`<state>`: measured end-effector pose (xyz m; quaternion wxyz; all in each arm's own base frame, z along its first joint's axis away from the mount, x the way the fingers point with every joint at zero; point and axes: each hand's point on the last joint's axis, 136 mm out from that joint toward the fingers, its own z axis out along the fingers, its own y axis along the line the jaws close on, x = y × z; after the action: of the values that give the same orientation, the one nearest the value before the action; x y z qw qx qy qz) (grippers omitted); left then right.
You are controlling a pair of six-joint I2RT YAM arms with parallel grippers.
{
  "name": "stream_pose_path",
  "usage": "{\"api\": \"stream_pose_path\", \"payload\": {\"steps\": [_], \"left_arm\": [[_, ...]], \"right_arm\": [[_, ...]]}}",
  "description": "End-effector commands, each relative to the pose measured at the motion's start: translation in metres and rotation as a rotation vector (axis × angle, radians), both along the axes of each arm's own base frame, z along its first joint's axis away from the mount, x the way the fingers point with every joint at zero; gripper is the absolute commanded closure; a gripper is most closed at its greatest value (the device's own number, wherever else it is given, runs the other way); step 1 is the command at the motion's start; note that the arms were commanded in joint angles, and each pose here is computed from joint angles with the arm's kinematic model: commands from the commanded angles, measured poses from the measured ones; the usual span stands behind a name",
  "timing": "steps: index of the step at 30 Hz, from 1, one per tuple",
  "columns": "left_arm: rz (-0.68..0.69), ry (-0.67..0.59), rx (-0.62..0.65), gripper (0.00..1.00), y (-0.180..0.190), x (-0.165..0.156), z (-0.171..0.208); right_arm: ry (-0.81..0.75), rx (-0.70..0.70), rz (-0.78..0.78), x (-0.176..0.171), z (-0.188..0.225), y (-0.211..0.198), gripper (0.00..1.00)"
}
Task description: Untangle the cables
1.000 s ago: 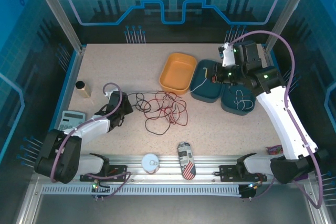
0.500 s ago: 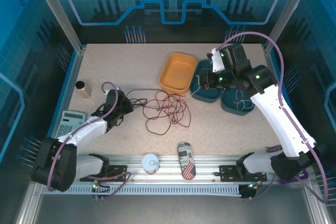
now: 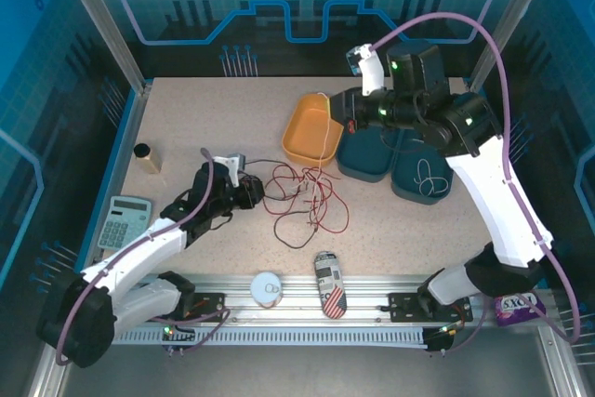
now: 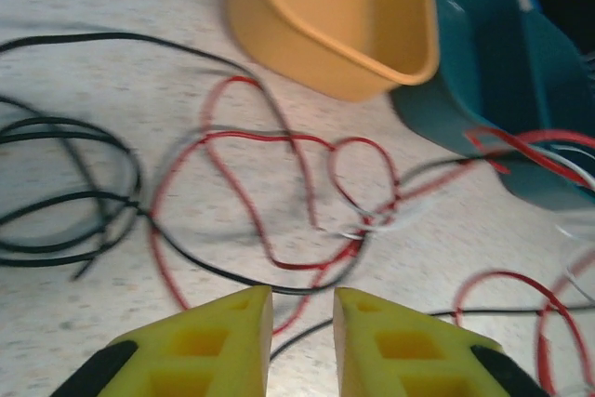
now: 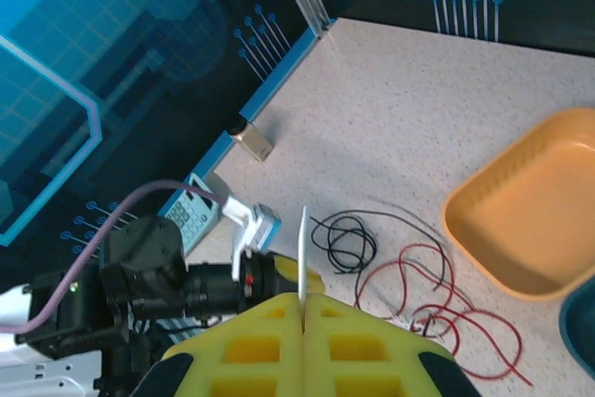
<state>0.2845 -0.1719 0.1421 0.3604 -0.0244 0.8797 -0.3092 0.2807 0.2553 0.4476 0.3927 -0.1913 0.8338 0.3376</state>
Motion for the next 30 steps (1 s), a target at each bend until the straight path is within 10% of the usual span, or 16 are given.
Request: {"api": "stream_pose_path", "payload": {"steps": [1,8,21,26,30], "left_arm": [[-0.134,-0.100,-0.054,0.68,-0.028,-0.006,0.035],[-0.357,-0.255,-0.076,0.38,-0.077,-0.024,0.059],[-0.305,-0.229,-0.086,0.04,-0.112,0.008,0.025],[-0.199,-0.207,-0.075,0.05,-0.111,0.023,0.014],[-0.030,-0.106,-0.020,0.33,-0.089,0.036,-0.016]], "right_arm": [[-0.035,0.038,0.077,-0.001,0.016,0.018,1.00],[-0.024,0.076,0.131,0.003,0.021,0.039,1.00],[0.003,0.127,0.178,0.002,0.026,0.061,1.00],[0.020,0.121,0.198,-0.001,0.020,0.074,1.00],[0.009,0.128,0.196,-0.004,0.028,0.073,1.00]]}}
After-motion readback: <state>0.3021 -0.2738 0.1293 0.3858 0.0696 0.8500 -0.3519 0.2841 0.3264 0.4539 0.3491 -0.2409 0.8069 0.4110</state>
